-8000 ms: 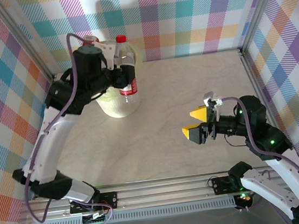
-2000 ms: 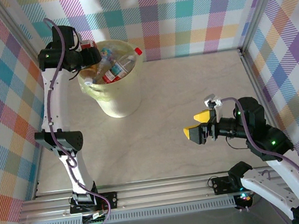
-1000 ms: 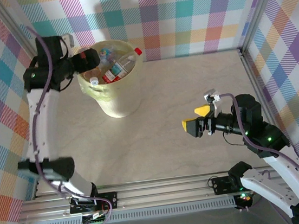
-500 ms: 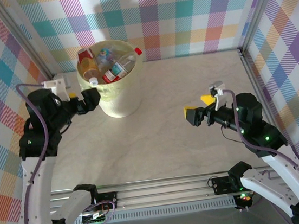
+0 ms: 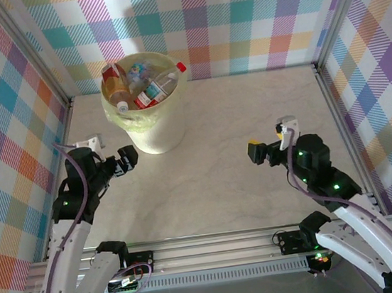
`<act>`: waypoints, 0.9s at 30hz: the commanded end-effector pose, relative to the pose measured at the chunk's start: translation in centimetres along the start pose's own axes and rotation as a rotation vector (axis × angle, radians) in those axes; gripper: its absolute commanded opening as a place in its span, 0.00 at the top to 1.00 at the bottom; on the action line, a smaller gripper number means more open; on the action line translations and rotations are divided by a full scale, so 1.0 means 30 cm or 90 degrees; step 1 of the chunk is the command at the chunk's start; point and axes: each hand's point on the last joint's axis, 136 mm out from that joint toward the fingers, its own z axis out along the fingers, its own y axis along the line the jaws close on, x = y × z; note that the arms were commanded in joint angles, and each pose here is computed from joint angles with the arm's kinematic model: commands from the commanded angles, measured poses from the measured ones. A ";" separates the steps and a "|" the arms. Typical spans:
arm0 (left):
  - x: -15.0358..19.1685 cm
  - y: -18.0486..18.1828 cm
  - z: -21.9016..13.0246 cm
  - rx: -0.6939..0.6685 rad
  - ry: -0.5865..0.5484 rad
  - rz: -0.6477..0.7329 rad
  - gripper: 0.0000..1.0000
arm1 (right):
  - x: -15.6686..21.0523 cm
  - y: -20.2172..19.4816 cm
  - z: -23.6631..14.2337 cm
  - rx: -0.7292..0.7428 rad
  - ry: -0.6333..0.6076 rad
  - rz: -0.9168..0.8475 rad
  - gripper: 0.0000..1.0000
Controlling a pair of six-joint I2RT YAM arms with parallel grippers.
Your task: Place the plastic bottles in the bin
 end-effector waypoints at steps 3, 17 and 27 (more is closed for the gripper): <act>-0.024 0.102 0.026 -0.095 -0.076 0.043 0.00 | 0.031 -0.099 0.066 0.103 -0.039 -0.063 0.00; 0.038 0.182 0.120 -0.128 -0.162 0.158 0.00 | 0.157 -0.334 0.131 0.276 0.009 -0.065 0.00; 0.106 0.202 0.201 -0.100 -0.219 0.171 0.00 | 0.327 -0.540 0.172 0.383 0.030 -0.002 0.00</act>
